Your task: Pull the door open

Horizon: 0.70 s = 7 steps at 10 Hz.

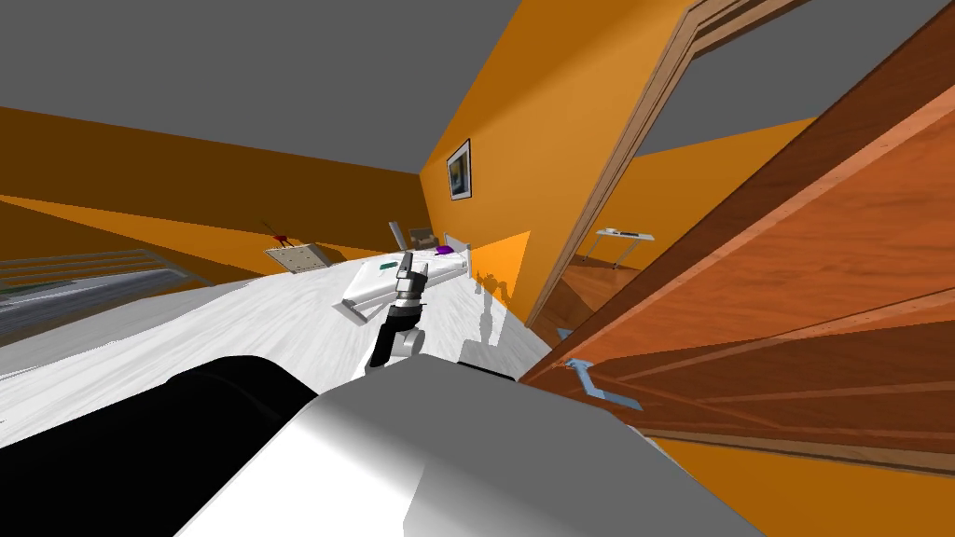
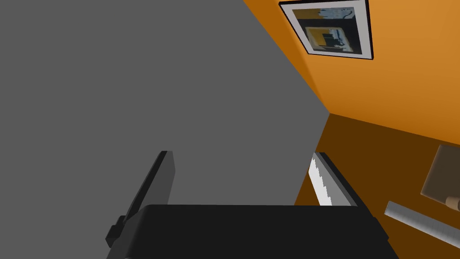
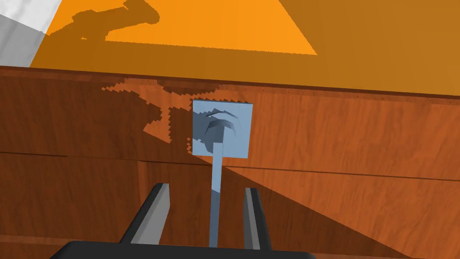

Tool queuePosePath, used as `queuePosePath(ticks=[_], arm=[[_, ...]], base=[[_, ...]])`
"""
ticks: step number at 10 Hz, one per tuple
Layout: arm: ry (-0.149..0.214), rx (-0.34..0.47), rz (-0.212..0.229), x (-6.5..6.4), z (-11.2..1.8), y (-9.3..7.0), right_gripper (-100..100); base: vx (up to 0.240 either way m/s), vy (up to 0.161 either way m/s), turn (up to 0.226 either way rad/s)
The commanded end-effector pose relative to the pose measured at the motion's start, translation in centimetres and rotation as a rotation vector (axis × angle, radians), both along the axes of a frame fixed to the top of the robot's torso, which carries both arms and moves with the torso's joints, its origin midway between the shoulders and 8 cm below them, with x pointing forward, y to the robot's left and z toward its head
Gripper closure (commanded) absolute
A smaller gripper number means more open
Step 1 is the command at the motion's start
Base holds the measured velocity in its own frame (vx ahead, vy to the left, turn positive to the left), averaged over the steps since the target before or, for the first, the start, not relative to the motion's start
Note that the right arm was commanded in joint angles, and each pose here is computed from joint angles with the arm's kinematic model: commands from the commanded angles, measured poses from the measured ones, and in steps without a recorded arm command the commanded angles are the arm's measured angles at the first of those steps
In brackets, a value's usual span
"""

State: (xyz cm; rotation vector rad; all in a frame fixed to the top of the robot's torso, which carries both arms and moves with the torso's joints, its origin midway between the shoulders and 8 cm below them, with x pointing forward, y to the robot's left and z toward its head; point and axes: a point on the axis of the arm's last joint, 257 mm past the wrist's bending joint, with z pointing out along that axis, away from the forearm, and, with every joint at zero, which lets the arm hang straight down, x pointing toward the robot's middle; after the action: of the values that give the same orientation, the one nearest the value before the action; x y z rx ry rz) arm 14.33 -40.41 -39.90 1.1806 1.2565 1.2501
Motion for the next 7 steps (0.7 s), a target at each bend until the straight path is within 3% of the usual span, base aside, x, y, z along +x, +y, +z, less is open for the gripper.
queuePosePath(ticks=[1, 3, 5, 7], arm=[[-0.001, 0.002, -0.046, -0.4, 0.4, -2.0, -100], [-0.003, 0.002, -0.066, -0.6, 0.6, -2.8, -100], [-0.004, 0.003, -0.064, -0.6, 0.6, -2.9, -100], [-0.010, 0.003, -0.082, 0.9, 0.6, -3.6, -100]], base=[[-0.220, 0.007, -0.028], [-0.198, -0.021, -0.011], [-0.038, -0.001, -0.002], [0.185, 0.015, 0.081]])
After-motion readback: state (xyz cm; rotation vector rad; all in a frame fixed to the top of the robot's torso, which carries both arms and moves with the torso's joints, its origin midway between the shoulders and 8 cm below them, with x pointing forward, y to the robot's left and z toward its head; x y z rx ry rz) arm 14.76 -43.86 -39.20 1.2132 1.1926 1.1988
